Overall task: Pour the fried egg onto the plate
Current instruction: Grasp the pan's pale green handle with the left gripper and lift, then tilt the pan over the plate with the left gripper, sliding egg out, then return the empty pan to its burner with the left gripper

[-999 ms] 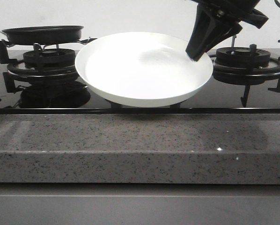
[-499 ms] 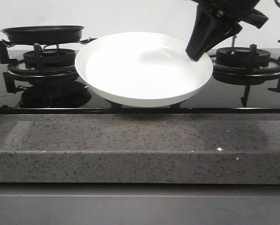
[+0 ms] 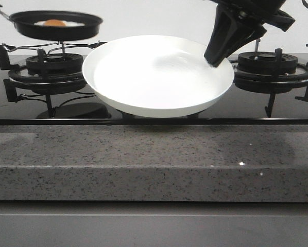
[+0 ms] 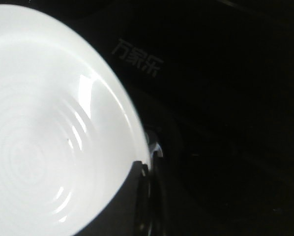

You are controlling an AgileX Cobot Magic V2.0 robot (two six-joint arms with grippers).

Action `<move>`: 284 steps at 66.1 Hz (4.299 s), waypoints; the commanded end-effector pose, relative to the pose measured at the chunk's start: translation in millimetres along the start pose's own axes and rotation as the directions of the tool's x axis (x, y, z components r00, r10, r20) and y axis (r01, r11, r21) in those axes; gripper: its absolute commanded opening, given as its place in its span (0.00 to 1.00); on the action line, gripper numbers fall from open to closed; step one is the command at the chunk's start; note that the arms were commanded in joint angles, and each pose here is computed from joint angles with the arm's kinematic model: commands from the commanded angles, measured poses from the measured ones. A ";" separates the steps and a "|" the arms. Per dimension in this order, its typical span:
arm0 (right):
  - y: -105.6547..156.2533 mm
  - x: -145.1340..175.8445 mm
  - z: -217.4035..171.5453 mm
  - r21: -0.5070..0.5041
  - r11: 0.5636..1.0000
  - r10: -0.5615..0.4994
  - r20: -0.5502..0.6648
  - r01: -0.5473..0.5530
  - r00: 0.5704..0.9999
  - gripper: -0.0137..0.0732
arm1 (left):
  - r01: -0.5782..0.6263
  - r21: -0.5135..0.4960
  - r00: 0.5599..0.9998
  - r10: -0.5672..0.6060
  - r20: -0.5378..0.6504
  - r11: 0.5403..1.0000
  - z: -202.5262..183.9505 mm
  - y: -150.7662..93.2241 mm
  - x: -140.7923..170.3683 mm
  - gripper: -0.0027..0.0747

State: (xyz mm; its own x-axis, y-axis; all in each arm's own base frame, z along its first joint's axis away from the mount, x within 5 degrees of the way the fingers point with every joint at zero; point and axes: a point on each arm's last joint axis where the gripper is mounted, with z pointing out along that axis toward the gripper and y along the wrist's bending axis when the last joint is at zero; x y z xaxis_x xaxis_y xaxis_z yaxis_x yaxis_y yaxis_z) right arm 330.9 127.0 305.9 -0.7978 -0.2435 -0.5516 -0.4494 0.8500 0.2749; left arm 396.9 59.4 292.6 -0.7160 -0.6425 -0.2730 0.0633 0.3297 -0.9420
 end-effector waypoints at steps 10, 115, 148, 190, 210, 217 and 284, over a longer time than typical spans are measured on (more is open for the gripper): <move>7.2 -10.2 -19.2 -0.007 1.000 -0.005 0.091 0.006 0.996 0.08 | -0.157 0.191 0.987 0.147 0.067 0.969 -26.2 -76.4 6.5 0.01; 7.2 -10.2 -19.2 -0.007 1.000 -0.005 0.091 0.006 0.996 0.08 | -1.000 -0.031 0.004 0.998 0.062 0.006 -13.3 -240.2 225.8 0.01; 7.2 -10.2 -19.2 -0.007 1.000 -0.005 0.091 0.006 0.996 0.08 | -0.999 -0.034 -0.009 0.998 0.062 -0.007 -13.2 -240.4 226.2 0.01; 7.2 -10.2 -19.2 -0.007 1.000 -0.005 0.091 0.006 0.996 0.08 | -0.749 -0.313 0.553 0.811 0.192 0.584 -43.3 -193.7 114.1 0.01; 7.2 -10.2 -19.2 -0.007 1.000 -0.005 0.091 0.006 0.996 0.08 | -0.343 -0.149 0.899 0.371 0.235 0.927 -43.7 -112.2 39.6 0.01; 7.2 -10.2 -19.2 -0.007 1.000 -0.005 0.091 0.006 0.996 0.08 | -0.208 -0.049 0.956 0.213 0.202 0.977 -36.2 -82.2 23.4 0.01; 7.2 -10.2 -19.2 -0.007 1.000 -0.005 0.091 0.006 0.996 0.08 | 0.044 0.007 0.991 -0.045 0.123 0.999 -6.7 0.4 0.6 0.24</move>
State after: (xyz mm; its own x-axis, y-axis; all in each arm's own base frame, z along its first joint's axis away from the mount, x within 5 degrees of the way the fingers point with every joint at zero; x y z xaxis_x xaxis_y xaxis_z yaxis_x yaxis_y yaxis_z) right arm 331.4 126.7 302.7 -0.8021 -0.2538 -0.5405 -0.4505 0.8514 0.2687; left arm 397.5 66.0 263.1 -0.6279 -0.7521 -0.2001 -0.0598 0.3030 -0.9511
